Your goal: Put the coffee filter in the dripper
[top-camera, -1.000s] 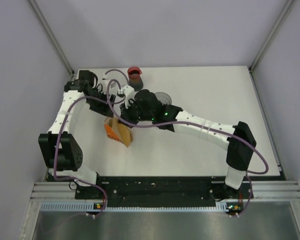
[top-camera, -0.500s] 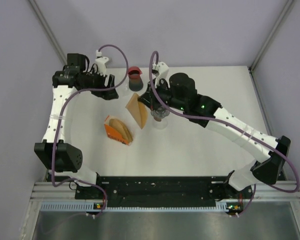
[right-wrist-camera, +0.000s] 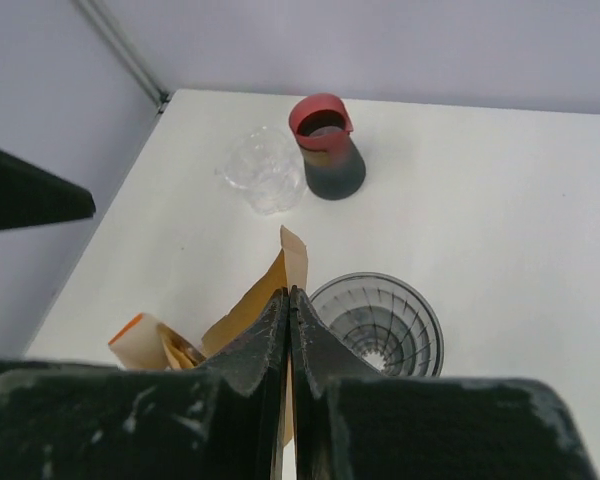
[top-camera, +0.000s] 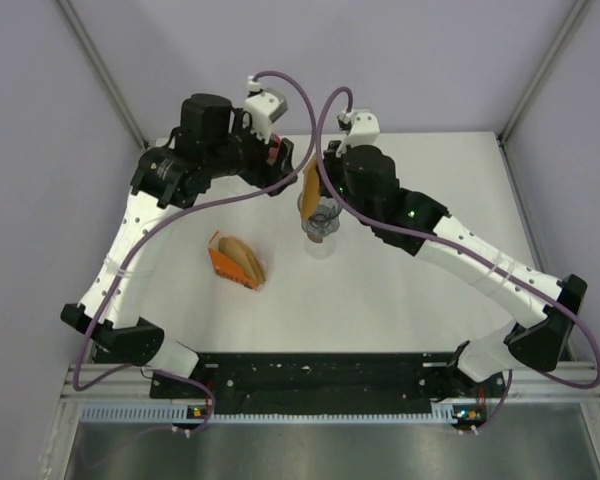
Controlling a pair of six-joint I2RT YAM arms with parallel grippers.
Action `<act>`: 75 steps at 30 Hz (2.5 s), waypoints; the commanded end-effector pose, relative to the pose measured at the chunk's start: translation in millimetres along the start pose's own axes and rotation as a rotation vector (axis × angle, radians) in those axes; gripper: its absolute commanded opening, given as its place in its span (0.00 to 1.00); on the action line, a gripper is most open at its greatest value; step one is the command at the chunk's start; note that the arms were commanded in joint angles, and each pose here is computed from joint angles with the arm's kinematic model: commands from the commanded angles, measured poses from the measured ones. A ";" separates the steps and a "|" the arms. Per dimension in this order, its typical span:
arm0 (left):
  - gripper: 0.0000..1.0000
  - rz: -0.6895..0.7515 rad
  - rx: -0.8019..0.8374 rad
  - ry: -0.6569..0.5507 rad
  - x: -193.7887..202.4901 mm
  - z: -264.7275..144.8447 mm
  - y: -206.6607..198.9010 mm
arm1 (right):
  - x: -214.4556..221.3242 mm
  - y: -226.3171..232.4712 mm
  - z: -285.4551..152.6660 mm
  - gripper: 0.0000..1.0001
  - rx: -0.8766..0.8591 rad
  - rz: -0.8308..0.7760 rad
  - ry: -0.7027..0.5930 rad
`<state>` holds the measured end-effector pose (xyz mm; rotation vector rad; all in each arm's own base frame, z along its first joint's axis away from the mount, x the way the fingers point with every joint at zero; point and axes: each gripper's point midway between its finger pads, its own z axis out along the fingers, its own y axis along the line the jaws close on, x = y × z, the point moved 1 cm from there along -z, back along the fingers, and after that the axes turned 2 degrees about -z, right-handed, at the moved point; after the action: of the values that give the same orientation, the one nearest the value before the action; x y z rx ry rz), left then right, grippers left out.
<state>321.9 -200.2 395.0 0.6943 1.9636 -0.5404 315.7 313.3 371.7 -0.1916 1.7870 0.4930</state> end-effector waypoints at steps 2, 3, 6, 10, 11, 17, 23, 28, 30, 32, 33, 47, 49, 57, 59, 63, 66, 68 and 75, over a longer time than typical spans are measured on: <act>0.86 0.076 -0.022 0.004 -6.7 24.4 -17.2 | -42.6 -14.0 -3.6 0.00 0.107 0.120 -0.154; 0.87 0.086 -0.012 0.001 -7.6 27.8 -22.3 | -44.2 -14.4 -3.3 0.00 0.105 0.134 -0.159; 0.88 0.103 -0.009 -0.015 -10.5 40.0 -28.4 | -47.9 -11.7 -4.0 0.00 0.085 0.163 -0.172; 0.86 0.112 -0.020 -0.007 -8.1 58.7 -33.8 | -46.2 -6.9 -1.5 0.00 0.057 0.185 -0.164; 0.84 0.117 -0.044 -0.005 -7.1 62.7 -30.5 | -44.7 -5.5 -0.6 0.00 0.048 0.186 -0.158; 0.48 0.124 -0.218 -0.015 -8.3 64.7 -1.5 | -37.7 -7.2 -2.8 0.00 0.015 0.193 -0.133; 0.00 0.088 -0.223 -0.004 -2.8 63.7 -1.5 | -27.7 -17.2 4.9 0.00 -0.005 0.187 -0.098; 0.00 0.010 -0.241 -0.024 -7.3 61.9 -2.0 | -17.4 -4.9 14.6 0.25 -0.081 0.152 -0.075; 0.00 -0.002 -0.242 -0.035 -11.1 60.7 -2.6 | -7.4 2.2 21.8 0.32 -0.108 0.144 -0.044; 0.00 -0.038 -0.241 -0.052 -15.2 59.4 -4.4 | 3.3 5.2 29.6 0.35 -0.118 0.139 -0.015; 0.00 -0.046 -0.239 -0.057 -16.8 59.4 -5.0 | 5.8 7.0 31.6 0.36 -0.124 0.145 -0.007; 0.00 -0.011 -0.390 -0.042 -8.0 50.0 36.5 | 15.6 -68.1 23.4 0.00 0.171 0.105 -0.017; 0.00 -0.003 -0.399 -0.035 -5.7 50.0 40.6 | 16.3 -78.4 17.9 0.00 0.193 0.093 -0.009; 0.00 -0.028 -0.280 0.024 9.9 70.2 23.6 | 18.6 -53.8 14.7 0.19 0.031 0.032 0.055; 0.00 -0.032 -0.230 0.047 16.4 75.2 15.9 | 15.2 -50.2 11.4 0.28 0.002 0.010 0.053; 0.00 -0.075 -0.113 0.103 28.0 81.8 -4.8 | 12.8 -43.4 9.1 0.41 -0.056 -0.065 0.063; 0.00 -0.100 -0.047 0.153 39.1 88.5 -15.6 | 16.5 -42.6 10.4 0.42 -0.079 -0.085 0.086; 0.00 -0.110 -0.031 0.177 44.9 92.9 -17.8 | 21.3 -42.0 13.3 0.42 -0.092 -0.086 0.104; 0.00 -0.132 -0.012 0.228 59.0 101.3 -19.4 | 32.1 -56.4 18.5 0.25 -0.036 -0.042 0.135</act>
<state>354.6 -258.2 293.0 0.6420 2.2390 -0.4927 340.4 279.6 301.5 -0.3389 1.9471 0.4640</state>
